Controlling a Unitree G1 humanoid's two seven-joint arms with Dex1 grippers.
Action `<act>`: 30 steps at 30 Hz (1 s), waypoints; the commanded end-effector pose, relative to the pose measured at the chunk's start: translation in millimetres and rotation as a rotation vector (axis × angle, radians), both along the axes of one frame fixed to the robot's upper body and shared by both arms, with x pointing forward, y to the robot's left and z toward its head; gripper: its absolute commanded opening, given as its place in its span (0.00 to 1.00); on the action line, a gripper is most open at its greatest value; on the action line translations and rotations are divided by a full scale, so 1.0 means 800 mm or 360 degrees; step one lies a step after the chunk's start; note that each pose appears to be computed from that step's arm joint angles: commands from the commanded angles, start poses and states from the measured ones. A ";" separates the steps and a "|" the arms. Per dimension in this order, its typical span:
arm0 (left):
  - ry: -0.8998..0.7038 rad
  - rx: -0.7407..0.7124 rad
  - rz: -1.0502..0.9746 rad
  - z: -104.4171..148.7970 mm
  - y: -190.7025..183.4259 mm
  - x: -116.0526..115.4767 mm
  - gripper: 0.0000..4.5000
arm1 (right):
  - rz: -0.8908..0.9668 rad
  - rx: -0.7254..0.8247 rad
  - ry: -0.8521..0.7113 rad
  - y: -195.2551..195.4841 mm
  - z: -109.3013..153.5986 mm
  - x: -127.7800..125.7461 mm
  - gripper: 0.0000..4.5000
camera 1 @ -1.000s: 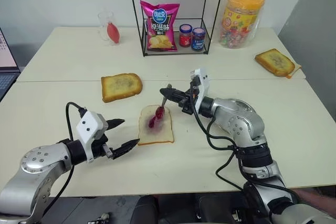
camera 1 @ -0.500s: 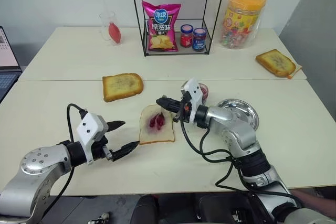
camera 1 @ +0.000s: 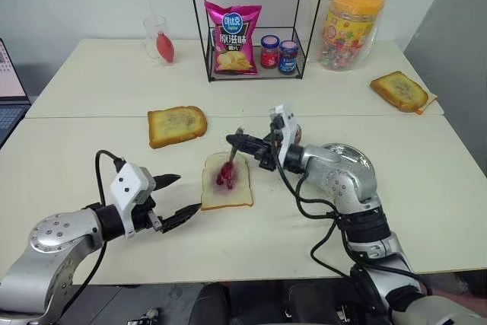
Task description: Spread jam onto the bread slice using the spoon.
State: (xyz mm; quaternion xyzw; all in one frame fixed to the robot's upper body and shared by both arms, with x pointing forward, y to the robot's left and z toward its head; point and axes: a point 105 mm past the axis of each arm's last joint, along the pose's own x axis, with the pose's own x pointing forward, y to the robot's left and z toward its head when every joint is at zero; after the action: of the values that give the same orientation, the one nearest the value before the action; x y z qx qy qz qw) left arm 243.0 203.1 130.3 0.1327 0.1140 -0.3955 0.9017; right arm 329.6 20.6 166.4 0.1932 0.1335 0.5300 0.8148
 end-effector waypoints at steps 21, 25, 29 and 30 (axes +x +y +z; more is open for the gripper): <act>-0.0051 0.0033 0.0010 0.009 0.002 -0.003 1.00 | -0.0413 -0.0086 -0.0050 -0.004 -0.012 0.086 0.01; -0.0052 0.0035 -0.0001 0.010 0.002 0.000 1.00 | -0.0420 -0.0068 -0.0109 -0.008 0.004 0.092 0.01; -0.0050 0.0040 -0.0007 0.010 0.002 0.000 1.00 | -0.0369 0.0032 -0.0079 -0.005 0.025 0.087 0.01; -0.0049 0.0040 -0.0007 0.010 0.002 0.000 1.00 | -0.0330 0.0077 -0.0037 -0.002 0.029 0.082 0.01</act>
State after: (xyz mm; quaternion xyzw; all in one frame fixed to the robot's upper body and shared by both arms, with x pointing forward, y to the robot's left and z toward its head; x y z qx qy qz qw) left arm 243.3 205.2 131.5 0.1415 0.1161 -0.3912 0.9019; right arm 398.5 17.4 160.9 0.1969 0.1218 0.4285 0.8733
